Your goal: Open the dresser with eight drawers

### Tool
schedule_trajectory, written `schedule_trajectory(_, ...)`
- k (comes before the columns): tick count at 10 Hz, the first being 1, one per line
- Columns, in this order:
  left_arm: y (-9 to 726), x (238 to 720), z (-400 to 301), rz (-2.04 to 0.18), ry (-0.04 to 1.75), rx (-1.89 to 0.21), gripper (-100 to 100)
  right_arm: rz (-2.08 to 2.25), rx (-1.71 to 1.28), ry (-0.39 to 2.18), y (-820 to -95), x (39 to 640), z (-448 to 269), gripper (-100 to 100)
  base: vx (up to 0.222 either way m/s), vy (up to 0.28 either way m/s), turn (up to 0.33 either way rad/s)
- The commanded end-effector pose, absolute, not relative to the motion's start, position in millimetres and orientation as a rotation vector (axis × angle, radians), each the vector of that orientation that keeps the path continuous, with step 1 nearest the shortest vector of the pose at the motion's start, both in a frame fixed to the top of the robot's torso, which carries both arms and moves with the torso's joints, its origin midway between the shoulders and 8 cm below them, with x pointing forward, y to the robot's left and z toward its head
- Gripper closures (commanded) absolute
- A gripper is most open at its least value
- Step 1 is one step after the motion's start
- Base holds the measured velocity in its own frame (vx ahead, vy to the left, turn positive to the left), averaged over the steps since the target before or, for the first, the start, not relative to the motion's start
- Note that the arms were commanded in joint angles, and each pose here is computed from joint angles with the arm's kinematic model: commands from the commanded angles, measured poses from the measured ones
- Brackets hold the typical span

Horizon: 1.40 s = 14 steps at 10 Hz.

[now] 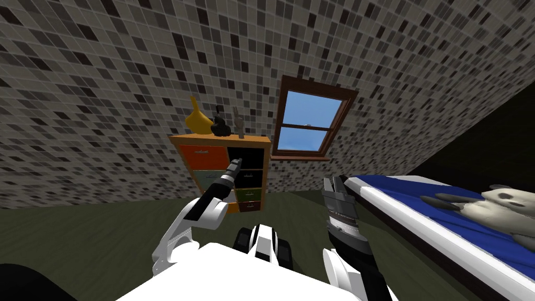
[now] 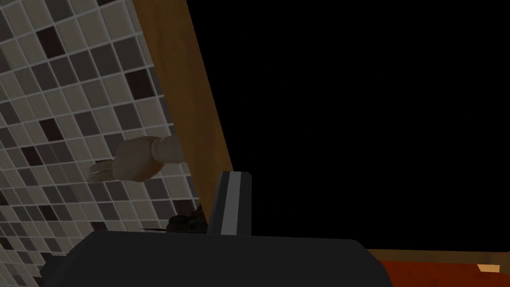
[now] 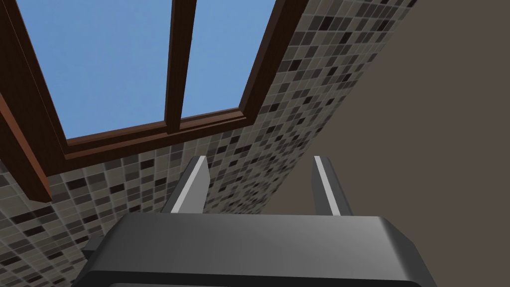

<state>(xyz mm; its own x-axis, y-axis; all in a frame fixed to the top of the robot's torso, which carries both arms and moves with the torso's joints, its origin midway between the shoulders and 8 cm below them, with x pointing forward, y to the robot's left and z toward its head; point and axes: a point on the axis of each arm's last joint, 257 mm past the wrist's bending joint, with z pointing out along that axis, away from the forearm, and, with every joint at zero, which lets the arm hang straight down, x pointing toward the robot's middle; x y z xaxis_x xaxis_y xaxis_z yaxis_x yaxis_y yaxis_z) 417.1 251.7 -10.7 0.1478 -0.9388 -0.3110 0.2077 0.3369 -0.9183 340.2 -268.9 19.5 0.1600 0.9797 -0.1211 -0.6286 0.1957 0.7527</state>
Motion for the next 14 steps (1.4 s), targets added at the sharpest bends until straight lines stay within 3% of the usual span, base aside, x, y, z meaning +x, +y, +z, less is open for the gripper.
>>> schedule_trajectory(1, 250.5, 418.5, -15.3, -0.973, 1.129, -0.831, -100, 1.262, 0.625, 0.692, -268.9, 340.2, 19.4, 0, -0.016, -0.008, -0.003)
schedule_trajectory(6, 254.1, 421.7, -34.8, -0.935, 1.199, -0.844, -100, 1.261, 0.626, 0.693, -269.0, 340.1, 19.3, 0, 0.104, 0.028, -0.01)
schedule_trajectory(9, 256.6, 410.4, -7.9, -0.978, 1.11, -0.888, -100, 1.261, 0.625, 0.693, -269.0, 340.1, 19.3, 0, 0.098, 0.017, -0.005)
schedule_trajectory(13, 256.6, 406.9, -8.4, -0.966, 1.125, -0.884, -100, 1.261, 0.625, 0.693, -269.0, 340.1, 19.3, 0, 0.064, 0.009, -0.015)
schedule_trajectory(14, 255.8, 411.9, -13.1, -0.969, 1.128, -0.883, 100, 1.262, 0.625, 0.693, -269.0, 340.1, 19.4, 0, -0.073, -0.014, 0.055)
